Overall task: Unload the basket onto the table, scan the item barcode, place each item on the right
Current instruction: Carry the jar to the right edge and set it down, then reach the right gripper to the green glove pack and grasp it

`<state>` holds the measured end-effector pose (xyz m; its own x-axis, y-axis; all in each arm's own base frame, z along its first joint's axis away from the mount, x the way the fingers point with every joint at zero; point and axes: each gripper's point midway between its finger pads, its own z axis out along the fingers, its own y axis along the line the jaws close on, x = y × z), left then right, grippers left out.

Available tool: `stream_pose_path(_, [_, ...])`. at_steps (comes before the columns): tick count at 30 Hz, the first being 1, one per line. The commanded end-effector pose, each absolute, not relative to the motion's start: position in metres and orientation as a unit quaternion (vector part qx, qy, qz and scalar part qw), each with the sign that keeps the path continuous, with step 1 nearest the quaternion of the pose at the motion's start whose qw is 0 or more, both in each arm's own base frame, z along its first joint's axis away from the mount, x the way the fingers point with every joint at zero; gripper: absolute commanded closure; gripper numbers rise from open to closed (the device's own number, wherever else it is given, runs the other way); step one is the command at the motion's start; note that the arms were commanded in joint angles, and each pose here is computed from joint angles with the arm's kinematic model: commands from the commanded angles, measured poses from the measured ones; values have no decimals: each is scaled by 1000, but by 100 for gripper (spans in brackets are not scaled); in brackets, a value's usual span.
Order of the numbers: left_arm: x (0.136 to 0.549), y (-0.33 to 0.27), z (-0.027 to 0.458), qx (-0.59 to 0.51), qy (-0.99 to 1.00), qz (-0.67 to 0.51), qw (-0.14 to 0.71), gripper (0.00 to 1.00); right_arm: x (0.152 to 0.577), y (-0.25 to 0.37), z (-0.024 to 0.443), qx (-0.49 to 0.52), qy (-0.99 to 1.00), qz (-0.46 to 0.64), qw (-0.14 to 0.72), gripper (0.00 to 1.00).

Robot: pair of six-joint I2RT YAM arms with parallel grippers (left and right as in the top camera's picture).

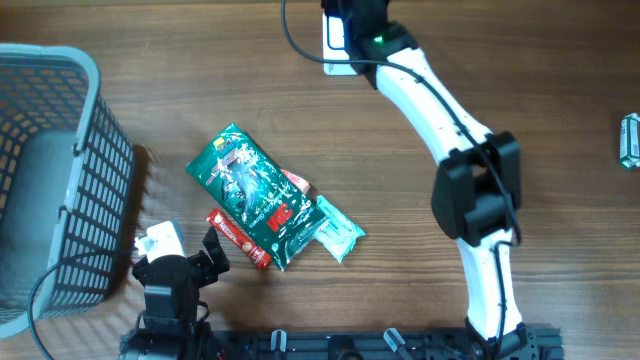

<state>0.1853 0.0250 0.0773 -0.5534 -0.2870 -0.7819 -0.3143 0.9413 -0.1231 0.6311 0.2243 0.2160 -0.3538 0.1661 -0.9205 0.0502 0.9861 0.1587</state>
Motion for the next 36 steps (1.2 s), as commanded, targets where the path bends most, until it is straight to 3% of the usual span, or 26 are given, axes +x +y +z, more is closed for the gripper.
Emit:
stream_pose_path(1, [186,23,78,-168,881,9,443,0,641,215,191,68,818,5,571,40])
stream_pose_path(6, [186,23,78,-168,881,9,443,0,638,213,192,56,826,-7,561,37])
stream_pose_path(9, [186,23,78,-168,881,9,443,0,612,181,204,51,860,-44,506,37])
stream_pose_path(14, [186,23,78,-168,881,9,443,0,554,47,182,129,924,-118,341,42])
stream_pose_path(18, [186,23,78,-168,881,9,443,0,515,-74,147,222,944,-99,223,41])
stream_pose_path(21, [186,23,78,-168,881,9,443,0,488,-169,123,321,927,-54,188,29])
stream_pose_path(26, [186,23,78,-168,881,9,443,0,405,-263,45,457,885,10,89,29])
stream_pose_path(28, [186,23,78,-168,881,9,443,0,365,-297,32,502,862,-9,65,23])
stream_pose_path(30, [186,23,78,-168,881,9,443,0,361,-302,32,517,852,30,72,15])
stream_pose_path(32, [186,23,78,-168,881,9,443,0,372,-295,44,514,848,95,91,1])
stream_pose_path(34, [186,23,78,-168,881,9,443,0,383,-292,72,490,856,121,112,0])
stream_pose_path(36, [186,23,78,-168,881,9,443,0,392,-293,131,482,854,127,149,0])
